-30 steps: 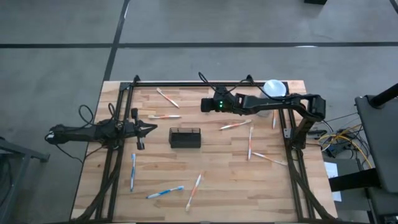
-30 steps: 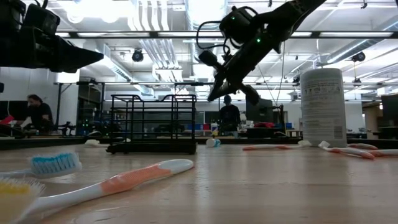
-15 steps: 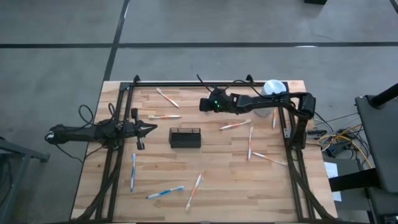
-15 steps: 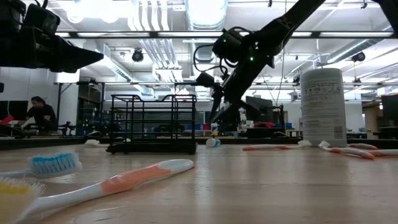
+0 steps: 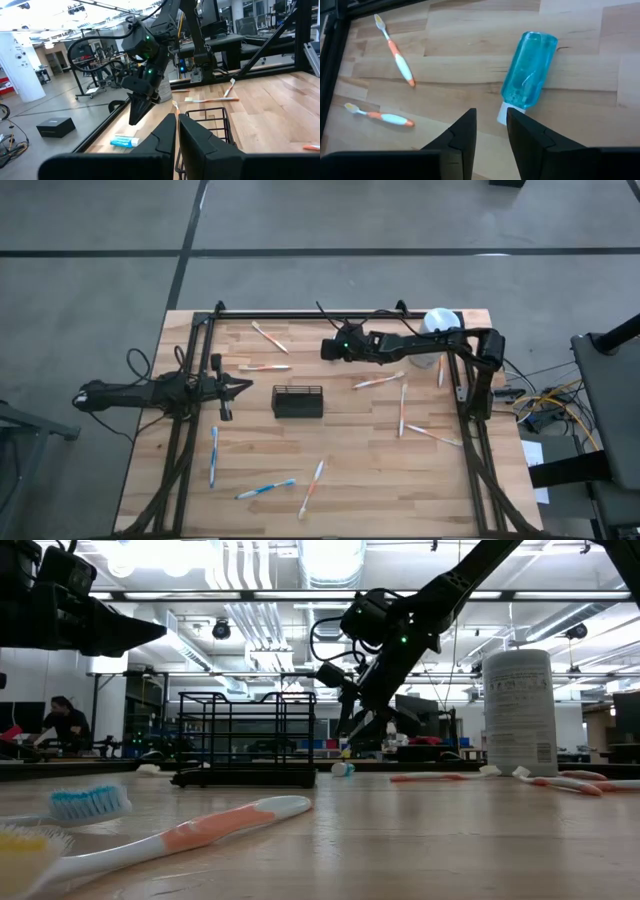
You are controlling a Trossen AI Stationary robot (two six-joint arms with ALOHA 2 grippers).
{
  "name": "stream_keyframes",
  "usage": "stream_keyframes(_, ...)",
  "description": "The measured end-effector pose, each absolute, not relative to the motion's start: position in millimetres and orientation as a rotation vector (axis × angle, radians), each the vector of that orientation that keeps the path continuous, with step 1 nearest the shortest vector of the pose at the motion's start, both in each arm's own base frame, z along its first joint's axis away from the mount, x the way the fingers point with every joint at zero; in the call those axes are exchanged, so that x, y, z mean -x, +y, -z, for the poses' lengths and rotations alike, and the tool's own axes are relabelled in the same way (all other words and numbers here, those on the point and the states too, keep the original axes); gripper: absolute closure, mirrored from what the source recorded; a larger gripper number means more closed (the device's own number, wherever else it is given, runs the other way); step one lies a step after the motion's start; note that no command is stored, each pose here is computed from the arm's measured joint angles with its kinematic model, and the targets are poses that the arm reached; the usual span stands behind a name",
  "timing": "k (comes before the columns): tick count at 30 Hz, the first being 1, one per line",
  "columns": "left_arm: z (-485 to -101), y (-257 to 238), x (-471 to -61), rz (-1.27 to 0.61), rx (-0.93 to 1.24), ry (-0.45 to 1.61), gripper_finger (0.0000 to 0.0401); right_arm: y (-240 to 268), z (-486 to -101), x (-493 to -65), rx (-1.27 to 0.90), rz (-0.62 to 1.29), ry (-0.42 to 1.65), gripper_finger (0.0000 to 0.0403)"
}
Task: Pick & Place toothbrushing station
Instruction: Put the blue mouthwash into the middle section of the wire organizer
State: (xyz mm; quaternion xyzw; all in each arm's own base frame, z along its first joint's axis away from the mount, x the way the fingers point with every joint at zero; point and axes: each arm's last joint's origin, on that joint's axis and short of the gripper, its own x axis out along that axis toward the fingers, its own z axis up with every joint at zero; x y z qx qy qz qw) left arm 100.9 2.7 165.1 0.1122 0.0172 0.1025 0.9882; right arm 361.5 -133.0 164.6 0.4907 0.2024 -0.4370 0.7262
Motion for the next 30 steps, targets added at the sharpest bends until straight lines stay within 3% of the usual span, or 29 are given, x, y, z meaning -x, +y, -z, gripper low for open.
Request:
stream_keyframes(15, -165.1, 2.7, -100.9, -0.206, -0.226, 0.034, 0.0375, -138.1, -142.3, -385.9, -1.098, 1.002, 0.526, 0.0294)
stream_keyframes(30, -165.0, 2.8, -101.0, -0.206, -0.226, 0.035, 0.0375, -140.6, -164.8, -390.5, -1.037, 1.1, 0.664, 0.0293)
